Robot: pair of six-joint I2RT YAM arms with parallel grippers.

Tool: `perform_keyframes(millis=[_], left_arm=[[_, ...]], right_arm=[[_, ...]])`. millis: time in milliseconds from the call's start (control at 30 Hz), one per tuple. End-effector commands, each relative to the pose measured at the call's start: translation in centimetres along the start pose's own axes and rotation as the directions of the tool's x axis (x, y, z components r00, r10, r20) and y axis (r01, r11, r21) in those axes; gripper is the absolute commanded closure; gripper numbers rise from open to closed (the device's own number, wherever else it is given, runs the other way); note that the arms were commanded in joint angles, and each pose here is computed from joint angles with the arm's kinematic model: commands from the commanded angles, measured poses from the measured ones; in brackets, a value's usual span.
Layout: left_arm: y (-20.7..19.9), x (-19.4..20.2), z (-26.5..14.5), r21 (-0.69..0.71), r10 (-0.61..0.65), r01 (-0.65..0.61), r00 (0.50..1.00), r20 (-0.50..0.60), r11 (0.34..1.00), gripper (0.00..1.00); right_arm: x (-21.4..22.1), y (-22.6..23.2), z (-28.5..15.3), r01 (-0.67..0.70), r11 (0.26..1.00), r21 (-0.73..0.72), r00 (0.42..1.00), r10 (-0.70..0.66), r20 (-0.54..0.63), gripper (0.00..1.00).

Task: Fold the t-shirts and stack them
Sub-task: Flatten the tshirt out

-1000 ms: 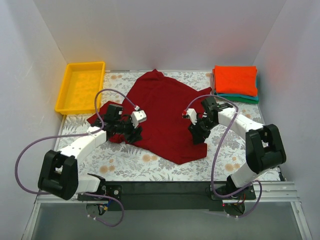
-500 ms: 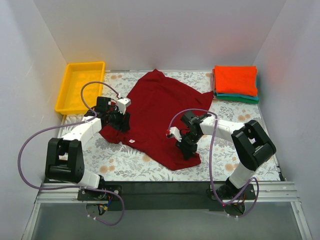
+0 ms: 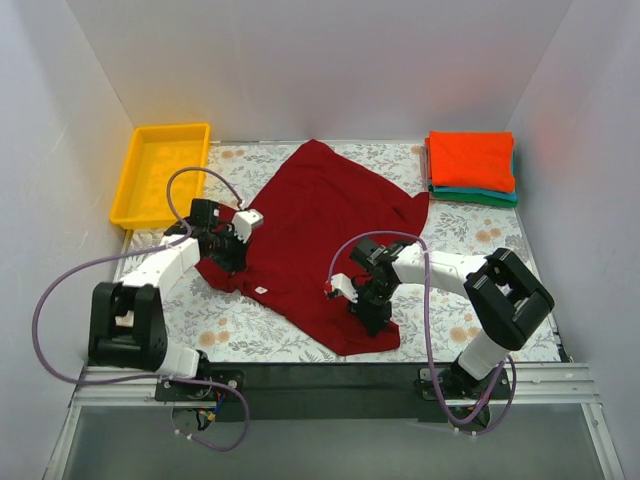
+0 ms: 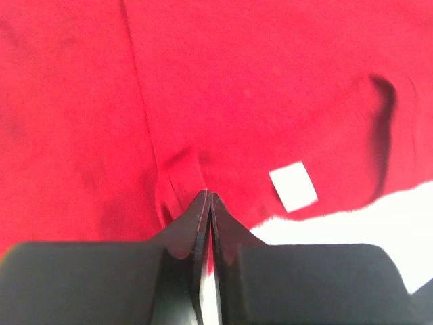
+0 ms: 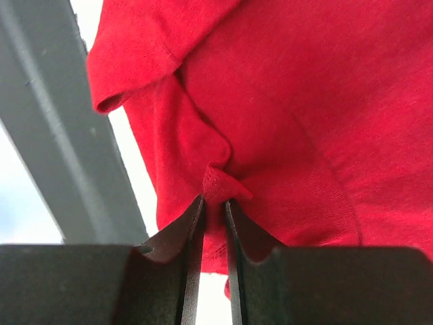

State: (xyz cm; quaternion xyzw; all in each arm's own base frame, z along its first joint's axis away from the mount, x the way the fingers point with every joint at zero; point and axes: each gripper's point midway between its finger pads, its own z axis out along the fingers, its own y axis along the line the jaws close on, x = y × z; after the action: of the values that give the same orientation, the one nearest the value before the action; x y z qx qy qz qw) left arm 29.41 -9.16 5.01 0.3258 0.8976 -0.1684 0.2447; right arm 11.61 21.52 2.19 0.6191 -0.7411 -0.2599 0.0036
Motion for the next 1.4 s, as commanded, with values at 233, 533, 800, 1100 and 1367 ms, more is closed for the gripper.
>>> perform_keyframes(millis=[233,533,800,1100,1367], left_arm=[[-3.4,7.9,-5.3,0.046,0.317,-0.315,0.946,-0.064,0.948,1.00],[-9.6,-0.6,-7.2,0.250,0.300,-0.348,0.930,0.211,0.904,0.53],[-20.8,-6.2,-2.4,0.367,0.400,-0.483,0.872,0.281,0.795,0.53],[-21.2,-7.5,3.3,0.309,0.450,-0.498,0.866,0.218,0.810,0.55],[-15.9,-5.6,5.1,0.171,0.429,-0.439,0.899,0.090,0.882,0.55]], right_arm=[[-3.7,1.8,-6.5,0.030,0.991,-0.132,0.993,-0.014,0.120,0.46],[-2.8,-4.1,-7.3,-0.199,0.980,-0.028,0.972,0.201,0.123,0.65],[-2.6,-12.3,-9.9,-0.456,0.889,-0.027,0.860,0.449,0.243,0.74],[1.3,-13.5,-6.4,-0.514,0.857,0.032,0.852,0.505,0.137,0.78],[2.2,-14.2,-6.0,-0.531,0.846,0.055,0.845,0.523,0.115,0.80]])
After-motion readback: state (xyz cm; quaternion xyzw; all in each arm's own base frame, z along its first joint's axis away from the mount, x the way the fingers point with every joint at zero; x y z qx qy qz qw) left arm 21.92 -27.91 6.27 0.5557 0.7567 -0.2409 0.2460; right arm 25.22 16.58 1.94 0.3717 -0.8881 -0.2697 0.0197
